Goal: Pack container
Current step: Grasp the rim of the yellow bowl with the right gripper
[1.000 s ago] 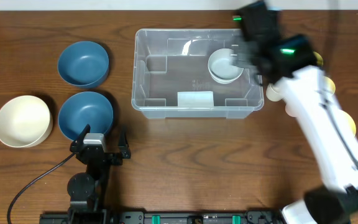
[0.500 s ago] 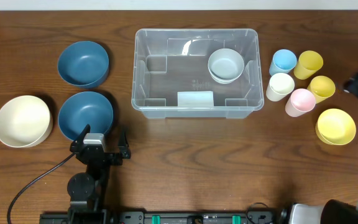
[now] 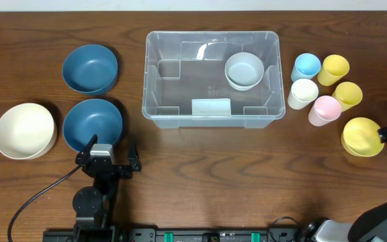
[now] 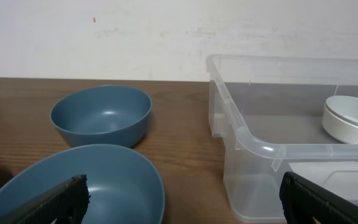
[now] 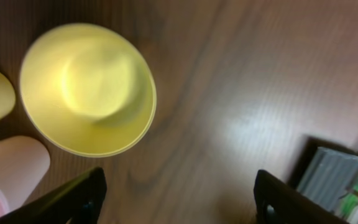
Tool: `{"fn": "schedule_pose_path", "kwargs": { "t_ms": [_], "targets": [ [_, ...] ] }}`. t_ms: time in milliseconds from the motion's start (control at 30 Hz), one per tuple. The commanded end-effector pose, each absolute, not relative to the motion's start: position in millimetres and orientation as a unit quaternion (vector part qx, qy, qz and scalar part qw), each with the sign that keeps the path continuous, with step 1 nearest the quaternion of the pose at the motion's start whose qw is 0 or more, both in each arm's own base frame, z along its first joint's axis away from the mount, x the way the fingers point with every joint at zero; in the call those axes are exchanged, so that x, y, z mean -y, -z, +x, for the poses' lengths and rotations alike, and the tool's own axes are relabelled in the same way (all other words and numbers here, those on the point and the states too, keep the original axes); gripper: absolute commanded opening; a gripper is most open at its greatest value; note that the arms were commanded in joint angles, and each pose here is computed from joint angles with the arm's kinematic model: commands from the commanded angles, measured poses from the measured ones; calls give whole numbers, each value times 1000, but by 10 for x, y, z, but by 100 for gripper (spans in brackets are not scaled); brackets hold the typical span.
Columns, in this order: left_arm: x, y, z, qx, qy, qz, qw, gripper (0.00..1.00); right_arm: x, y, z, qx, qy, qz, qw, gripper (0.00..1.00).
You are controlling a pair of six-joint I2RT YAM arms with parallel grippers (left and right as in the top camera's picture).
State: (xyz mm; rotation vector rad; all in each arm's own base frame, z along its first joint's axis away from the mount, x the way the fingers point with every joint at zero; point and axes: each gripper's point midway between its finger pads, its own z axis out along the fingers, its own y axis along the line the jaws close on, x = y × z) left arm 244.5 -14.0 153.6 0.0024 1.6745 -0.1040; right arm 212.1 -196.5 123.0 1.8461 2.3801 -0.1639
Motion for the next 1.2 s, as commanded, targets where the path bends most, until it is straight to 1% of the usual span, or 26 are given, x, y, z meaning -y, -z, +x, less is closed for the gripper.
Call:
{"fn": "schedule_pose_path", "kwargs": {
  "t_ms": [0, 267, 400, 433, 500, 667, 733, 933, 967, 1000, 1167],
  "targets": [
    [153, -1384, 2437, -757, 45, 8, 652, 98, 1835, -987, 2123, -795, 19, 603, 55, 76],
    [152, -1384, 2437, -757, 45, 8, 652, 98, 1855, -490, 2148, -793, 20, 603, 88, 73],
    [152, -1384, 2437, -757, 45, 8, 652, 98, 1858, -349, 2149, -792, 21, 602, 101, 62],
    [152, -1384, 2437, -757, 45, 8, 652, 98, 1862, -326, 2155, -792, 21, 602, 105, 58],
    [152, -1384, 2437, -757, 45, 8, 652, 98, 1871, -293, 2166, -791, 21, 601, 111, 52],
    [152, -1384, 2437, -757, 45, 8, 652, 98, 1905, -247, 2203, -795, 24, 592, 127, 47],
    [152, -1384, 2437, -757, 45, 8, 652, 98, 1924, -229, 2215, -799, 27, 587, 128, 42],
    [152, -1384, 2437, -757, 45, 8, 652, 98, 1899, -150, 2173, -801, 28, 587, 111, 7],
    [152, -1384, 2437, -757, 45, 8, 652, 98, 1889, -141, 2161, -802, 28, 587, 107, 4],
    [152, -1384, 2437, -757, 45, 8, 652, 98, 1876, -132, 2145, -802, 28, 588, 102, 1],
    [152, -1384, 2437, -757, 45, 8, 652, 98, 1747, -94, 2066, -805, 12, 588, 75, 1]
  ]
}}
